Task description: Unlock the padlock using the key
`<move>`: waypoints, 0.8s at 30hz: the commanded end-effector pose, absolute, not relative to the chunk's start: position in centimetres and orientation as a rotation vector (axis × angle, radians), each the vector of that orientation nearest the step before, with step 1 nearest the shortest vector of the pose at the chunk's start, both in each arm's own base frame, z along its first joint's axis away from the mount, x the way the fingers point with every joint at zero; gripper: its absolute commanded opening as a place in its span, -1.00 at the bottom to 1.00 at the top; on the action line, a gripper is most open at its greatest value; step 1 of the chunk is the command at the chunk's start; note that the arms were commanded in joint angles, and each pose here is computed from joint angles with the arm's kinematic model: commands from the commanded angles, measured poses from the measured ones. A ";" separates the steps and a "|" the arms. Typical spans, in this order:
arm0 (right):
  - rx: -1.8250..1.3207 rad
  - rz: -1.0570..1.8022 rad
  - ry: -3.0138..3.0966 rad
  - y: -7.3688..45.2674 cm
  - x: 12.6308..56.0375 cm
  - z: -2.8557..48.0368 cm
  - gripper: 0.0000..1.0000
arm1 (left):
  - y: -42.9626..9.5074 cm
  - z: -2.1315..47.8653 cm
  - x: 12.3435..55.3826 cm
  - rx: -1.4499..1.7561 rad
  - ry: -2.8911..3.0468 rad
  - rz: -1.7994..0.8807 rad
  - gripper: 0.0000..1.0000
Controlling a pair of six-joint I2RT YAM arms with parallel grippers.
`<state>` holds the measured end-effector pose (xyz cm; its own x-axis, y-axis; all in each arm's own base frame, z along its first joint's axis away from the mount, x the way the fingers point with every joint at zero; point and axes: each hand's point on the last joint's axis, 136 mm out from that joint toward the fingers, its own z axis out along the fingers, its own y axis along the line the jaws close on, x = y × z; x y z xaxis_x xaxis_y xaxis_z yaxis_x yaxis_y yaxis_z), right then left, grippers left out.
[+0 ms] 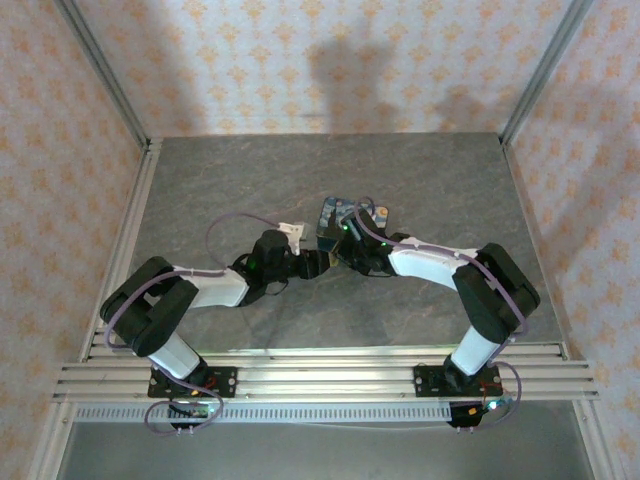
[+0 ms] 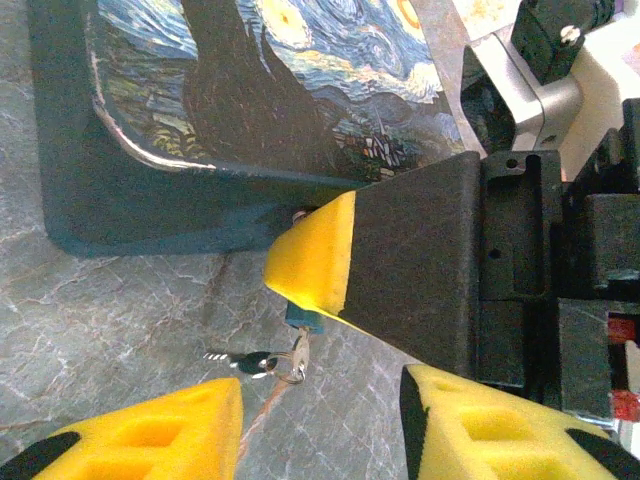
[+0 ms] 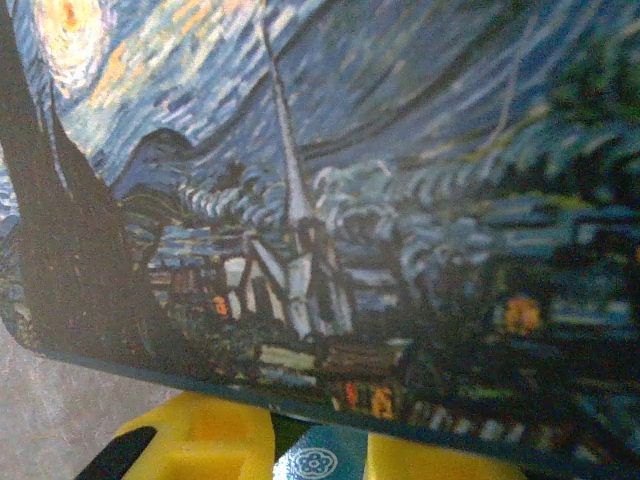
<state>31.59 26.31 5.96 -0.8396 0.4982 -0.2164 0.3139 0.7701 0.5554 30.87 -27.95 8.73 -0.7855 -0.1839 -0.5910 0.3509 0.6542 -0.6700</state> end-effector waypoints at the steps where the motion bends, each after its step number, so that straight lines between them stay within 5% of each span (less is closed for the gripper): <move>1: 0.622 0.756 2.586 26.8 32.3 7.4 -1.00 | -28.7 8.5 30.4 0.142 2.216 -1.173 -0.15; 18: 0.663 0.825 2.595 27.1 32.0 7.7 -1.00 | -29.1 7.5 32.0 0.019 2.153 -1.314 -0.69; 24: 0.694 0.854 2.590 27.1 32.0 7.6 -1.00 | -29.2 7.6 32.0 0.028 2.140 -1.331 -0.66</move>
<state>31.34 26.79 6.19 -0.8427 0.5168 -0.1508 0.3468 0.7353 0.5823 31.98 -29.06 6.83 -0.8258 -0.2849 -0.4867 0.2903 0.5252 -0.7999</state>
